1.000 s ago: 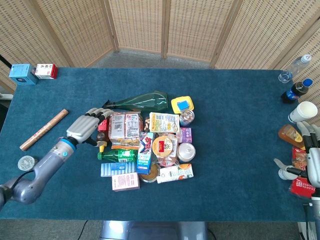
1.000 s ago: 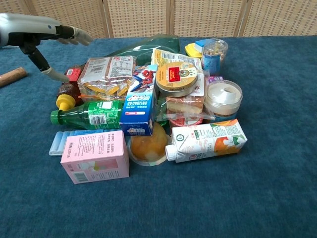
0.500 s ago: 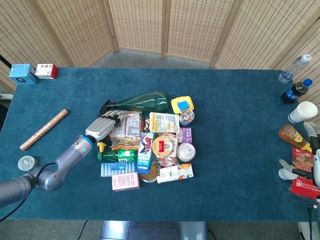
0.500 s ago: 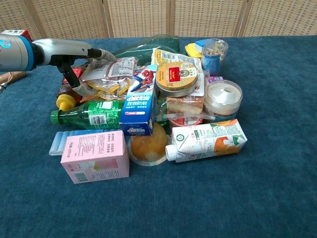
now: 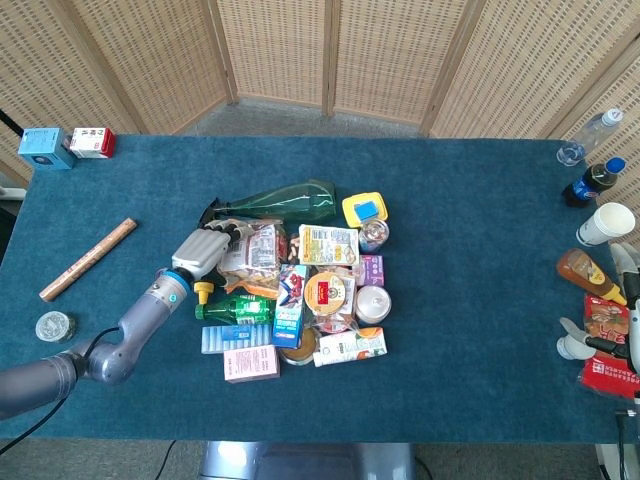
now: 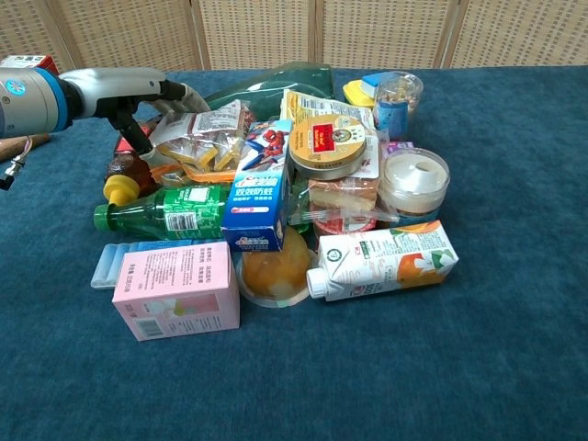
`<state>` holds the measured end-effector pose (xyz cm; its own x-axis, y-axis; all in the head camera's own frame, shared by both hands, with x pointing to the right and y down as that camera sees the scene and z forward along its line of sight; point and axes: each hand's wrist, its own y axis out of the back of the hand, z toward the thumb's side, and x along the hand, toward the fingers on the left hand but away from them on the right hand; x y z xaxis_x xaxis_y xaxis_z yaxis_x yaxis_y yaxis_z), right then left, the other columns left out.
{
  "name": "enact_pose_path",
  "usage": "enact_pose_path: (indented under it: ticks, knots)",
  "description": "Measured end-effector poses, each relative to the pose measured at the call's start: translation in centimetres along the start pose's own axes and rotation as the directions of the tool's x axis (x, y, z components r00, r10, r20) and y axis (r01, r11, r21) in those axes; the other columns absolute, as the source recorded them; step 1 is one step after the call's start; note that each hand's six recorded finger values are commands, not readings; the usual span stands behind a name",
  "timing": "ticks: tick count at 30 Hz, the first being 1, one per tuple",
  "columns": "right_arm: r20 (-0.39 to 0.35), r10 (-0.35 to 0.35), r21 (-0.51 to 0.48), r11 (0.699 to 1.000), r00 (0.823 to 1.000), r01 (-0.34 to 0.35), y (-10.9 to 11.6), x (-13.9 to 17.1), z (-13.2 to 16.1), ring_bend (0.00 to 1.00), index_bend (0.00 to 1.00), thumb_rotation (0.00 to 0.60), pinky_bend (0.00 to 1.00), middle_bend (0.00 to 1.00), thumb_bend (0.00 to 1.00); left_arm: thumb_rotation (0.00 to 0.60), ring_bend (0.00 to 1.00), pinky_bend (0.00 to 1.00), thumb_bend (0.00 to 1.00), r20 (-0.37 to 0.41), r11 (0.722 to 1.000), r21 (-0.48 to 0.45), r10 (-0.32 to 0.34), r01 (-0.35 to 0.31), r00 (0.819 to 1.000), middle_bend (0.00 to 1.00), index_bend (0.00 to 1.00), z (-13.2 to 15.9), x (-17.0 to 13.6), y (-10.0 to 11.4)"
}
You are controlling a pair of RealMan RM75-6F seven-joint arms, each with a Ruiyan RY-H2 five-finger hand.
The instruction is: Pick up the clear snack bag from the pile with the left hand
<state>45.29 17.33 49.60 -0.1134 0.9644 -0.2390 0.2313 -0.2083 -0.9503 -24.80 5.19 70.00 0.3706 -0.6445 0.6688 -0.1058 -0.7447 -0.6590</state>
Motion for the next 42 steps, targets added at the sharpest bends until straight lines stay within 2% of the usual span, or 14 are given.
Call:
enact_pose_path:
  ticks: [13,22,31,35,42]
  knots:
    - [-0.012,0.001,-0.004,1.0,1.0,-0.001,-0.3,-0.2,0.4,0.0,0.0,0.508,0.0,0.09,0.11,0.6,0.8,0.82,0.4,-0.02,0.988,-0.091,0.126,-0.128,0.992,0.75,0.78,-2.4,-3.2,4.3]
    - [-0.012,0.0,-0.007,1.0,1.0,0.0,-0.3,-0.1,0.4,0.0,0.0,0.511,0.0,0.09,0.11,0.6,0.8,0.82,0.4,-0.001,0.952,-0.184,0.248,-0.244,0.969,0.75,0.78,-2.7,-5.7,8.5]
    - [-0.013,0.012,-0.025,1.0,1.0,-0.012,-1.0,-0.2,0.2,0.0,0.0,0.509,0.0,0.09,0.11,0.6,0.8,0.82,0.4,0.043,0.895,-0.271,0.379,-0.355,0.924,0.75,0.78,-1.6,-9.3,13.3]
    - [-0.024,0.016,-0.034,0.999,1.0,-0.017,-1.4,-0.4,0.5,0.0,0.0,0.512,0.0,0.09,0.11,0.6,0.8,0.82,0.4,0.067,0.857,-0.317,0.447,-0.406,0.892,0.75,0.78,-0.9,-11.4,15.7]
    - [-0.038,0.027,-0.046,0.999,0.999,-0.029,-2.1,-0.7,0.9,0.0,0.0,0.51,0.0,0.09,0.11,0.6,0.8,0.82,0.4,0.099,0.806,-0.386,0.52,-0.449,0.849,0.75,0.78,0.0,-13.9,18.1]
